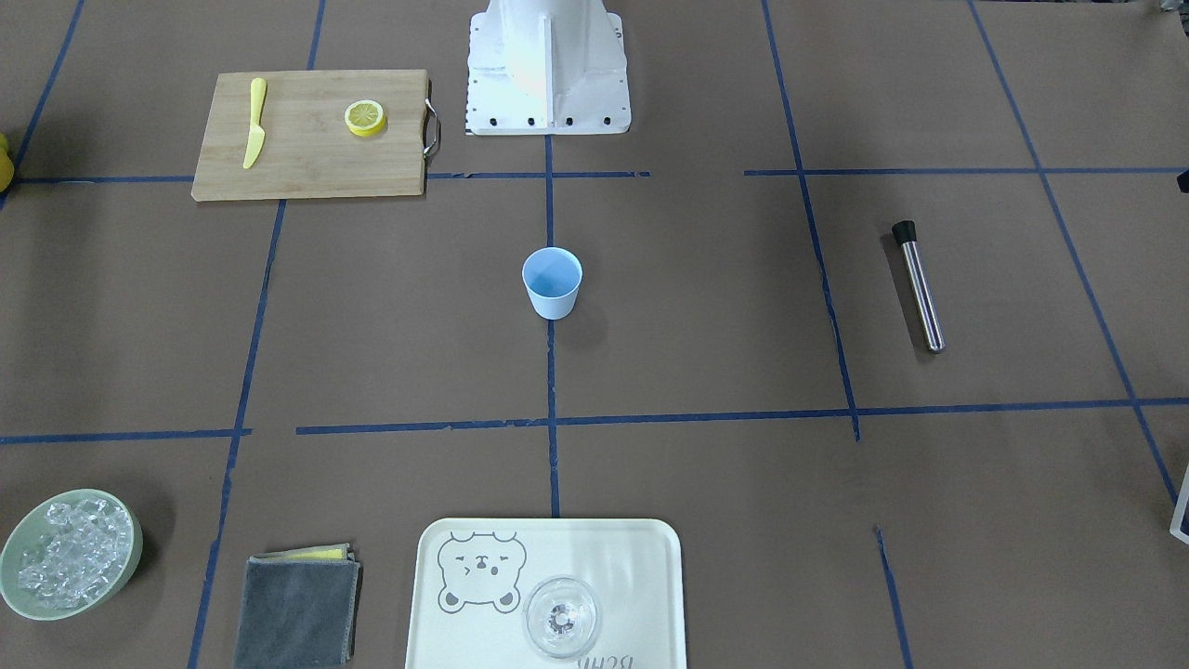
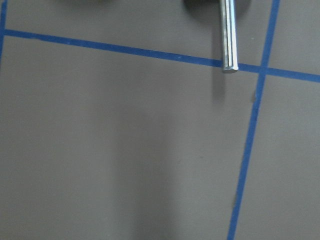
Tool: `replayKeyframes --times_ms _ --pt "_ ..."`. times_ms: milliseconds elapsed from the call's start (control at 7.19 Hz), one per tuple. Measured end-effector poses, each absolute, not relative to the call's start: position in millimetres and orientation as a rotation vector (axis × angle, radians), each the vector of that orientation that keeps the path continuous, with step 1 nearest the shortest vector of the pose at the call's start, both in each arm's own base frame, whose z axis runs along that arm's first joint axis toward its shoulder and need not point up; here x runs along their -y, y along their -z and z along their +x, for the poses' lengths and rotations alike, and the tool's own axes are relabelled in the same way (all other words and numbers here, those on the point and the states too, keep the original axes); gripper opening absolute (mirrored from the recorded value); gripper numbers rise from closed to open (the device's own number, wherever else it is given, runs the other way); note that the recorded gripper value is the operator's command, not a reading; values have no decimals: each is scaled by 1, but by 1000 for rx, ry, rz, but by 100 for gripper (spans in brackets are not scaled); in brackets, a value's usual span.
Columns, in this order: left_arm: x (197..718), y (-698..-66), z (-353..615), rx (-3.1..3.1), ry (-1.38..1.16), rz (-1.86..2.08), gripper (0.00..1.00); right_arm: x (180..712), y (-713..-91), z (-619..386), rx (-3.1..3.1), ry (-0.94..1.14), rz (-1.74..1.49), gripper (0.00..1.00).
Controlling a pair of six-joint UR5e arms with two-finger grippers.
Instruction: Squeeze lemon into cup
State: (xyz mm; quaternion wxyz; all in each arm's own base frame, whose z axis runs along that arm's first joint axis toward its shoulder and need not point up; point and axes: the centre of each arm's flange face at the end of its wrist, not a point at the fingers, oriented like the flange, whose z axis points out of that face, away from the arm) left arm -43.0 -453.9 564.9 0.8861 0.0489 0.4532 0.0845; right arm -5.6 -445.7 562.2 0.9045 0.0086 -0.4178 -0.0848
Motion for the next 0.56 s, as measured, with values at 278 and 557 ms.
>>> replayKeyframes --times_ms 278,557 --pt "454 -564 -43 -947 -180 114 100 414 -482 -74 898 175 -17 100" --pt "454 -565 -42 -947 -181 114 100 368 -413 -153 924 213 -19 100"
